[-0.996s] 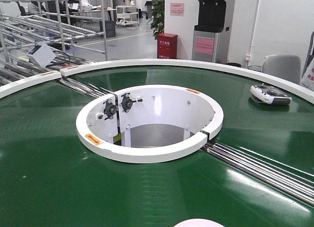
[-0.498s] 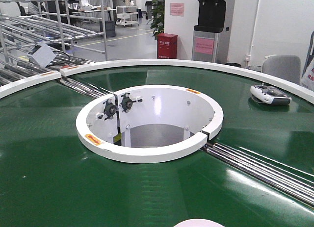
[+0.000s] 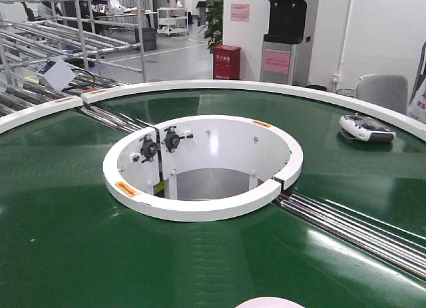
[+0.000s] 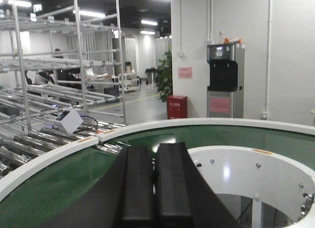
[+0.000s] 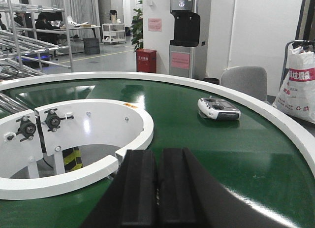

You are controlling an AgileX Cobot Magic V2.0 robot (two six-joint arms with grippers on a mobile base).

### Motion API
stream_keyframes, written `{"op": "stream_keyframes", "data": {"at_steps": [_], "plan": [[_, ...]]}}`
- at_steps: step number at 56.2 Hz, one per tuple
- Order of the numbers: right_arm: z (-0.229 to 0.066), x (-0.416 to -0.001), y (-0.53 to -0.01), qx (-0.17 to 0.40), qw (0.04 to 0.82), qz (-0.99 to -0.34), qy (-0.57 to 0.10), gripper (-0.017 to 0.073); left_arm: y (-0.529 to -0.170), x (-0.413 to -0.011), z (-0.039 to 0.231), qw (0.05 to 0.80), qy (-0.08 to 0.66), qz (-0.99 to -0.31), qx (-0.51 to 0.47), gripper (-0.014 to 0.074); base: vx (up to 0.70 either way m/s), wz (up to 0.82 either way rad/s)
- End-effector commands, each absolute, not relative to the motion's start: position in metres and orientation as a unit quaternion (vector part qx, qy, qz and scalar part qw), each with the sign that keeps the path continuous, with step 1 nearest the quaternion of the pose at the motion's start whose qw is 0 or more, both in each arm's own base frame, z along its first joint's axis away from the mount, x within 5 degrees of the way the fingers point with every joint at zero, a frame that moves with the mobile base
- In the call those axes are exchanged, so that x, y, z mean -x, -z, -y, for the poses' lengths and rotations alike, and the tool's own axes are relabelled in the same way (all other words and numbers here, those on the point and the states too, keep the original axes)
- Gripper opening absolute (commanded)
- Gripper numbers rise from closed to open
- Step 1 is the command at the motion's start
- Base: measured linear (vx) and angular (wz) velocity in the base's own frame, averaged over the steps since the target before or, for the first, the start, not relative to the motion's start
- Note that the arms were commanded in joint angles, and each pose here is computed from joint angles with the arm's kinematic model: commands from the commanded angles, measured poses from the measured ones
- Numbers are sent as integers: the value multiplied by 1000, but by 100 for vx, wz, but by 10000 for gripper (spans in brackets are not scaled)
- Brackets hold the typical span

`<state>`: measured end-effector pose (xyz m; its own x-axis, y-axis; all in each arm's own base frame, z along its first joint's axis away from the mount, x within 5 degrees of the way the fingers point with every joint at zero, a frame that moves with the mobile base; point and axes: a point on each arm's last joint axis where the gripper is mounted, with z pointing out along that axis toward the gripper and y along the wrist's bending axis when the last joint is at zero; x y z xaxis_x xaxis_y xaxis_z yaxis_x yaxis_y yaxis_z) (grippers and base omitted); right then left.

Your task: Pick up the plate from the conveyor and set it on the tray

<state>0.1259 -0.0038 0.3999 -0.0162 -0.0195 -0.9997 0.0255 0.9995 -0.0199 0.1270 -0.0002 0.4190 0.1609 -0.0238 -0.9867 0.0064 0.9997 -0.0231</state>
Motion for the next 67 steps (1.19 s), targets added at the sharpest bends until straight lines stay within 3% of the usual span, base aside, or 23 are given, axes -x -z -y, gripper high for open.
{"op": "stream_keyframes", "data": {"at_steps": [1, 8, 17, 23, 28, 37, 47, 53, 67], "plan": [[5, -124, -418, 2, 738, -674, 28, 293, -435, -123, 0, 791, 9, -612, 7, 259, 0, 0], [5, -124, -418, 2, 738, -674, 28, 530, -435, -123, 0, 790, 9, -612, 7, 433, 0, 0], [-3, -123, -420, 23, 748, -664, 5, 677, -435, -123, 2, 791, 16, -612, 1, 528, 0, 0], [-13, -124, -418, 49, 738, -673, -26, 673, -433, -124, 6, 780, 30, -625, -8, 524, 0, 0], [-22, -132, -409, 72, 696, -713, -46, 645, -427, -123, 10, 738, 40, -673, -20, 524, 0, 0], [-41, -168, -389, 109, 564, -816, -67, 583, -400, -156, 19, 608, 46, -791, -40, 524, 0, 0], [-54, -222, -342, 119, 405, -905, -57, 570, -339, -208, 35, 412, 81, -906, -40, 524, 0, 0], [-59, -244, -312, 123, 342, -930, -51, 570, -304, -232, 45, 333, 89, -937, -54, 524, 0, 0], [-76, -273, -262, 145, 262, -953, -45, 570, -239, -258, 53, 260, 92, -960, -43, 524, 0, 0]]}}
